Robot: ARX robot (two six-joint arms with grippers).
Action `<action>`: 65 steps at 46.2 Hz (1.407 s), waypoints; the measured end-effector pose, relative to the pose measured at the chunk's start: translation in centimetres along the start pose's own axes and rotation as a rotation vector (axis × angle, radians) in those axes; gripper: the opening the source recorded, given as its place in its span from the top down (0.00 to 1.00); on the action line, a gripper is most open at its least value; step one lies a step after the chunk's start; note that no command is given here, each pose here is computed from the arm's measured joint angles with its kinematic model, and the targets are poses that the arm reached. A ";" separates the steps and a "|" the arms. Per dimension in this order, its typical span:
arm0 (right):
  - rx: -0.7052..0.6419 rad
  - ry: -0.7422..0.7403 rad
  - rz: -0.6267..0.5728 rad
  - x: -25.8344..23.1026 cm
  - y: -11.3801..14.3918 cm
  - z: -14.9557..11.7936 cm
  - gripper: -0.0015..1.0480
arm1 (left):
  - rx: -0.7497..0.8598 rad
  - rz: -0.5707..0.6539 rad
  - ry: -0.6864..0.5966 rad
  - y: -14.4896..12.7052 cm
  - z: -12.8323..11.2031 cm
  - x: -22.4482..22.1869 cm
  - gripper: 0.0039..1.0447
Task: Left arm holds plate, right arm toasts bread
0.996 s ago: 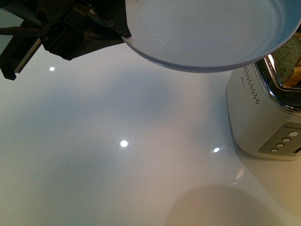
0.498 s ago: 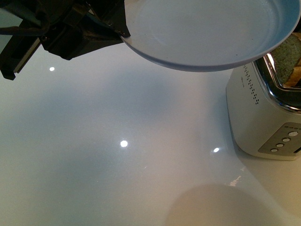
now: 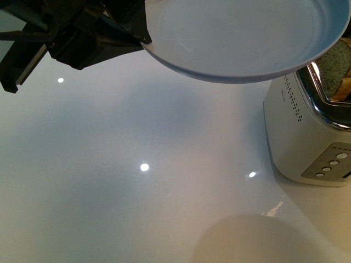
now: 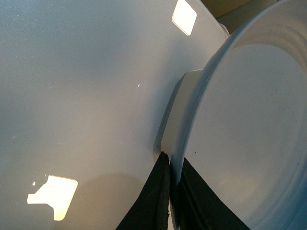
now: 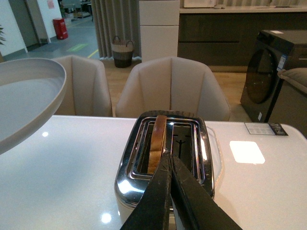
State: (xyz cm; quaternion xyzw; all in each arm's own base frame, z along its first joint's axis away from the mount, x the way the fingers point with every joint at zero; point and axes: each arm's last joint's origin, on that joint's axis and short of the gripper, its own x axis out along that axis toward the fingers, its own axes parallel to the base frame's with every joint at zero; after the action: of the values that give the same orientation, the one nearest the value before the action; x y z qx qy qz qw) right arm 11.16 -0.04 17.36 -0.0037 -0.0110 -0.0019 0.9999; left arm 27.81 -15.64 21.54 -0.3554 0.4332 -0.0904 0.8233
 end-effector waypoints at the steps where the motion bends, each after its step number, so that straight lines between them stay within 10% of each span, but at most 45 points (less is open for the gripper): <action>1: 0.000 0.000 0.000 0.0 0.0 0.0 0.98 | 0.000 0.000 0.000 0.0 0.0 0.0 0.97; 29: 0.000 0.006 0.002 -1.5 0.0 -0.3 0.97 | 0.000 -0.002 -0.001 0.0 0.0 0.0 0.97; 52: 0.000 0.006 0.002 -1.5 0.0 -0.3 0.13 | 0.000 -0.002 -0.001 0.0 0.0 0.0 0.97; 65: 0.001 0.005 0.002 -1.5 0.0 -0.3 0.09 | 0.225 0.183 -0.117 -0.1 0.3 -0.4 0.97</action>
State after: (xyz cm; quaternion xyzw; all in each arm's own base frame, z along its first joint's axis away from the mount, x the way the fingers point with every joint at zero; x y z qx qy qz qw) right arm 9.67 -0.02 17.04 -0.0033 -0.0085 -0.0012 1.0000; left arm 27.80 -15.41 21.99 -0.2247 0.4021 -0.0421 0.8866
